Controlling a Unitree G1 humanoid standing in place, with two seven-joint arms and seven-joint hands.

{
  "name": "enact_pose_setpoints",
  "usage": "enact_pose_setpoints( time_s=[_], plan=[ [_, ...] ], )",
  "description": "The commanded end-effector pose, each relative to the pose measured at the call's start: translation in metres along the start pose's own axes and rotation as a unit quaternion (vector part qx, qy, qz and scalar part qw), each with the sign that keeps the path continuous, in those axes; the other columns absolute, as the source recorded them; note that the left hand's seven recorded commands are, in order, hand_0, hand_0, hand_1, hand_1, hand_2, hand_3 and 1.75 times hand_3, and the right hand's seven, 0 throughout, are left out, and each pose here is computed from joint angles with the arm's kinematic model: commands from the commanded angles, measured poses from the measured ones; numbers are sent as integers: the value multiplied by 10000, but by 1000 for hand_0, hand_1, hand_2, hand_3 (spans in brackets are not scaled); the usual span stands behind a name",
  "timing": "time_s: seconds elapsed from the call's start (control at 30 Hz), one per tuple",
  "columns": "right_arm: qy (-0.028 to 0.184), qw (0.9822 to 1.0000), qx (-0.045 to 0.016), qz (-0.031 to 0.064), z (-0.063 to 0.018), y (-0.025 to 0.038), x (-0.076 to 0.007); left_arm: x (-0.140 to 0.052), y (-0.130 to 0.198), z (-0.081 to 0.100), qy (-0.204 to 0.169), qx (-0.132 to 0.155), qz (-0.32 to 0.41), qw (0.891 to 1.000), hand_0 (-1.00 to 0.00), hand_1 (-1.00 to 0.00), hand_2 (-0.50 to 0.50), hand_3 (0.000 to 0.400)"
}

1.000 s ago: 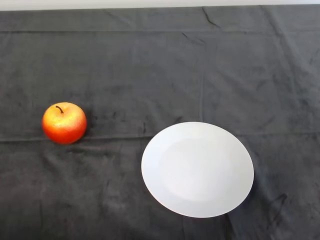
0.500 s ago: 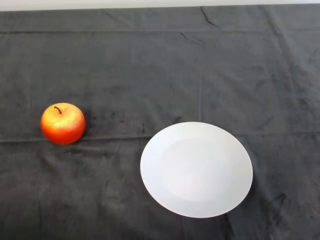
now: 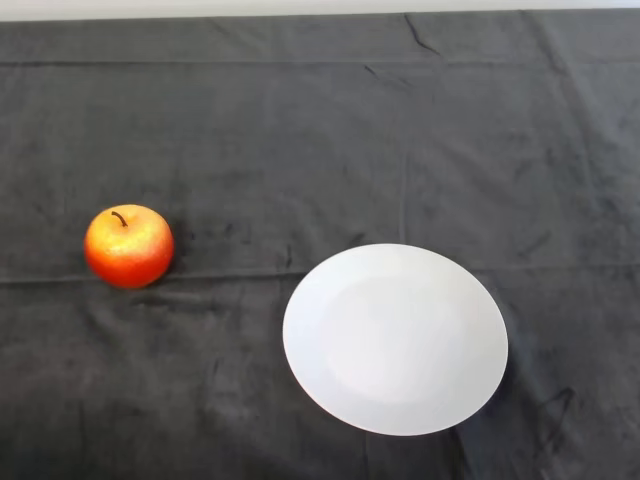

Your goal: Move the apple to the plate

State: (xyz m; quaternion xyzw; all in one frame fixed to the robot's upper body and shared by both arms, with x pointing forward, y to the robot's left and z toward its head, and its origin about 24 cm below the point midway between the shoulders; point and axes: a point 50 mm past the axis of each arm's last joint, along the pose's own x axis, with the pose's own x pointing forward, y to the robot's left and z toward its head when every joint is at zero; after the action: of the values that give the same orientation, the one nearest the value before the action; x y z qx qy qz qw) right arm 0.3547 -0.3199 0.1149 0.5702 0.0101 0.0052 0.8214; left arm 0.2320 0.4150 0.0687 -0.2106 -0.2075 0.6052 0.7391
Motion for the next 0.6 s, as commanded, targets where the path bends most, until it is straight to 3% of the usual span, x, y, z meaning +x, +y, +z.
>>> enact_pose_setpoints(
  time_s=[0.03, 0.6],
  plan=[
    [-82, 9998, 38, -156, 47, -114, -80, -20, -255, 56, -162, -173, -421, 9988, 0, 0, 0, 0],
    [-83, 9998, 34, -157, 46, -114, -80, -306, -613, -163, 178, 68, -1501, 9885, 0, 0, 0, 0]
  ],
)
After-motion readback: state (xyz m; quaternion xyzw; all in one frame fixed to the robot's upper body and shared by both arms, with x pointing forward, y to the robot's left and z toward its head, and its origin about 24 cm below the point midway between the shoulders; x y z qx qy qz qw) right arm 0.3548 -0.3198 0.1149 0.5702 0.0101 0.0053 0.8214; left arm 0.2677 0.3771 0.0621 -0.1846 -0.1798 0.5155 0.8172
